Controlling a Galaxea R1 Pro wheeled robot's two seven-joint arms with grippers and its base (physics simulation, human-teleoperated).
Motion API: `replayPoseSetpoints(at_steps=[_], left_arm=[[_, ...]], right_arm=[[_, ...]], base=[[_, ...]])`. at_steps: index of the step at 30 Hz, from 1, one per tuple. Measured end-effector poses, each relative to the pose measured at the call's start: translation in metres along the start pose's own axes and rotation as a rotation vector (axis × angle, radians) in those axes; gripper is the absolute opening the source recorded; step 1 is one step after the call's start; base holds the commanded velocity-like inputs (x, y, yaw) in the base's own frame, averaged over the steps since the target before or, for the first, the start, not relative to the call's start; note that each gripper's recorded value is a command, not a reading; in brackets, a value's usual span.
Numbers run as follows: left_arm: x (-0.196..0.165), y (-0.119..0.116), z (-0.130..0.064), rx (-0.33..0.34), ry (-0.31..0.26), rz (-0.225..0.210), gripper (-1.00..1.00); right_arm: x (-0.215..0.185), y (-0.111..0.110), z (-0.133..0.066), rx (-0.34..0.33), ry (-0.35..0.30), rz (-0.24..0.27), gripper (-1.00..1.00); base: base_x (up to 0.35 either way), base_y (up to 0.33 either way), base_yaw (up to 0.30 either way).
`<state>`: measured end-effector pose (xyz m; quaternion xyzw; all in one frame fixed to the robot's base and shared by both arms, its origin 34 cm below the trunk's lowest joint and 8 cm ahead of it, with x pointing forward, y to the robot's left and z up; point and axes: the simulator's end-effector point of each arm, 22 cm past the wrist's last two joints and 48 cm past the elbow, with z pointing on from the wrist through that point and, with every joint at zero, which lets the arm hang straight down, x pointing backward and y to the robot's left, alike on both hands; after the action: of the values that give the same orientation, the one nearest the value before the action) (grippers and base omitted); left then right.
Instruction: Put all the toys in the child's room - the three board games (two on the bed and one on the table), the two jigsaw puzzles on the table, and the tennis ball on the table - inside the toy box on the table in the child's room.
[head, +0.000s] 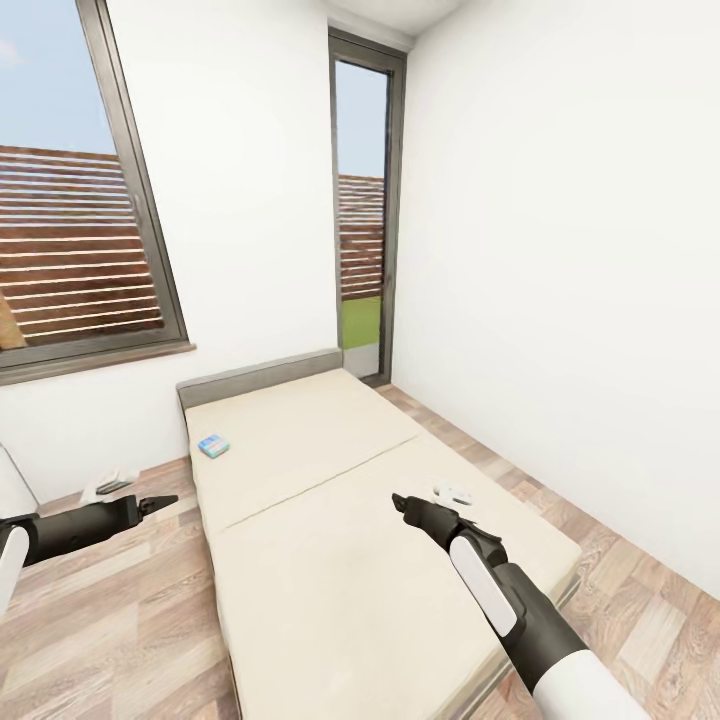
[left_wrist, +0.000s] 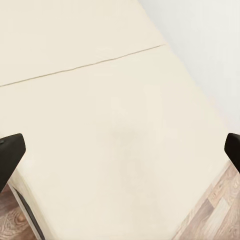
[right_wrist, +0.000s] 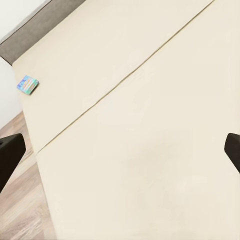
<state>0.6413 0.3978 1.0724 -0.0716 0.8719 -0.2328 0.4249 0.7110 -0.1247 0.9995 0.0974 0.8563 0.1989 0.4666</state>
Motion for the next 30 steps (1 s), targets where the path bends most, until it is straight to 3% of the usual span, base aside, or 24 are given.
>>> replayPoseSetpoints(at_steps=[30], left_arm=[[-0.0040, -0.0023, -0.0037, 0.003, -0.010, 0.004, 1.00]], right_arm=[[-0.0045, 0.0025, -0.0028, -0.003, -0.009, -0.002, 1.00]], base=[[-0.025, 0.090, -0.051]])
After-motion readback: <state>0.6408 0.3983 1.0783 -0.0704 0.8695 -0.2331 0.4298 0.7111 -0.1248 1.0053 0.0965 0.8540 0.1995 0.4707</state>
